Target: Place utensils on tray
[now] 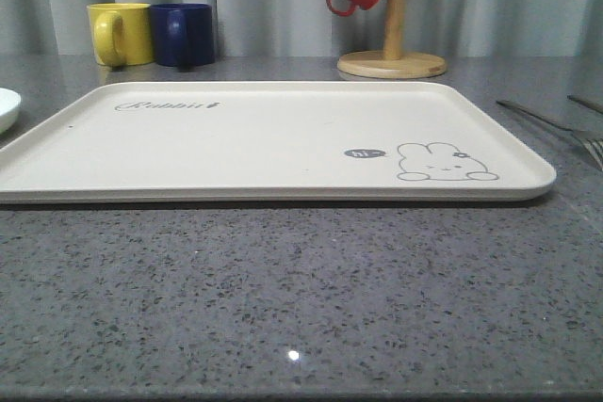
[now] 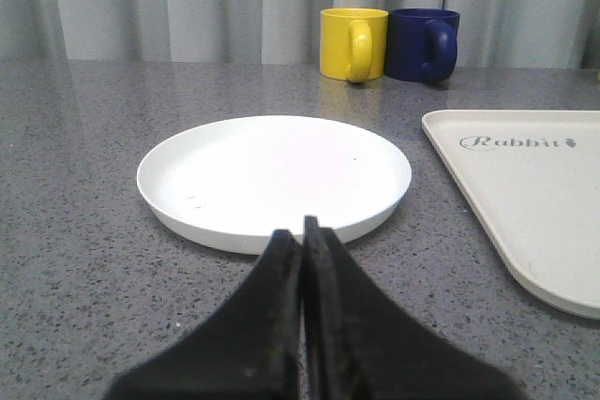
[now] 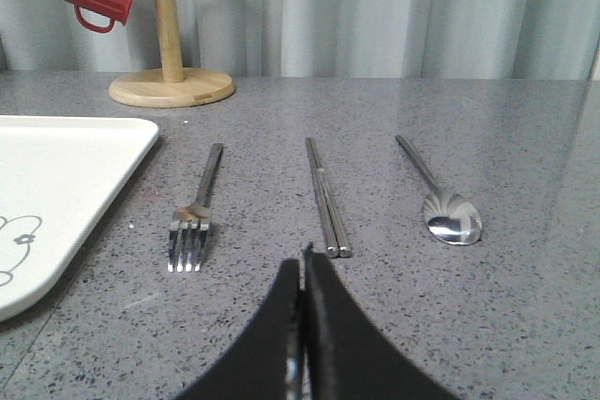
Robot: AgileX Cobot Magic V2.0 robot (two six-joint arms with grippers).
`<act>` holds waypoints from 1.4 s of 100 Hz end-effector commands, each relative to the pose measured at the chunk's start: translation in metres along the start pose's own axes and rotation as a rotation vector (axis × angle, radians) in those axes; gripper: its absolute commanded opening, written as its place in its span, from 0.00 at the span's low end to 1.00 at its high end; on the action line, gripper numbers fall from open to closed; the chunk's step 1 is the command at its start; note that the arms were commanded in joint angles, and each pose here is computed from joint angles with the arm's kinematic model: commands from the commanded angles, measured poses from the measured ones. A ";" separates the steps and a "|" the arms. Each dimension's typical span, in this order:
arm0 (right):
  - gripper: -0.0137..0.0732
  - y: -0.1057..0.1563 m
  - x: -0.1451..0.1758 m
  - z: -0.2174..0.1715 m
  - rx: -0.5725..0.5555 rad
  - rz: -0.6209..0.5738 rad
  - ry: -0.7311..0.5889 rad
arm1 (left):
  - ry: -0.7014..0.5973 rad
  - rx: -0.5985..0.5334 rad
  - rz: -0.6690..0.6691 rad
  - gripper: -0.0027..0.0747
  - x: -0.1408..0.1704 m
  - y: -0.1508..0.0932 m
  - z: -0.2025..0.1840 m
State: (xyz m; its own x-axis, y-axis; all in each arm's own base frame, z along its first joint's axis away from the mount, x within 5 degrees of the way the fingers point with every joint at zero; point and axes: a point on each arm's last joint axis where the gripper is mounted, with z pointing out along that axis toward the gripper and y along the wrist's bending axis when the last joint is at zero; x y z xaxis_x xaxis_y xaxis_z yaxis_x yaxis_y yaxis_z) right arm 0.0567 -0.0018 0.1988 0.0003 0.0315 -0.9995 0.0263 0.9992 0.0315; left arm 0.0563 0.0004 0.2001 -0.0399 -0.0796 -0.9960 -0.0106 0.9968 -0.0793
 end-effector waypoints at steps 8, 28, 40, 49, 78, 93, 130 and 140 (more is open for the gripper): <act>0.09 0.001 -0.007 -0.002 -0.006 -0.010 -0.095 | -0.099 0.009 -0.009 0.01 -0.001 0.000 -0.002; 0.09 0.001 -0.007 -0.002 -0.006 -0.010 -0.095 | -0.113 0.010 -0.009 0.01 -0.003 0.000 -0.002; 0.09 0.001 -0.007 -0.002 -0.006 -0.010 -0.095 | -0.136 0.012 -0.009 0.01 -0.005 0.000 -0.002; 0.09 0.001 -0.007 -0.002 -0.006 -0.010 -0.095 | -0.155 0.014 -0.009 0.01 -0.006 -0.001 -0.002; 0.09 0.001 -0.007 -0.002 -0.006 -0.010 -0.095 | -0.180 0.016 -0.009 0.01 -0.044 -0.004 -0.013; 0.09 0.001 -0.007 -0.002 -0.006 -0.010 -0.095 | -0.130 0.012 -0.009 0.01 -0.068 -0.005 -0.015; 0.09 0.001 -0.007 -0.002 -0.006 -0.010 -0.095 | 0.244 -0.033 0.025 0.01 -0.121 -0.008 0.023; 0.09 0.001 -0.007 -0.002 -0.006 -0.010 -0.095 | 0.357 -0.051 0.040 0.01 -0.131 -0.008 0.046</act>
State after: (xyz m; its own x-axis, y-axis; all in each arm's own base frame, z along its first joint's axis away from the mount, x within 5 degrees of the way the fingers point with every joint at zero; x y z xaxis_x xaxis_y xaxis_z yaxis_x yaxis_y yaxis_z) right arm 0.0567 -0.0018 0.1988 0.0003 0.0315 -0.9995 0.0263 0.9992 0.0315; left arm 0.0867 0.0025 0.3094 -0.3776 -0.0502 -0.9246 -0.0444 0.9984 -0.0361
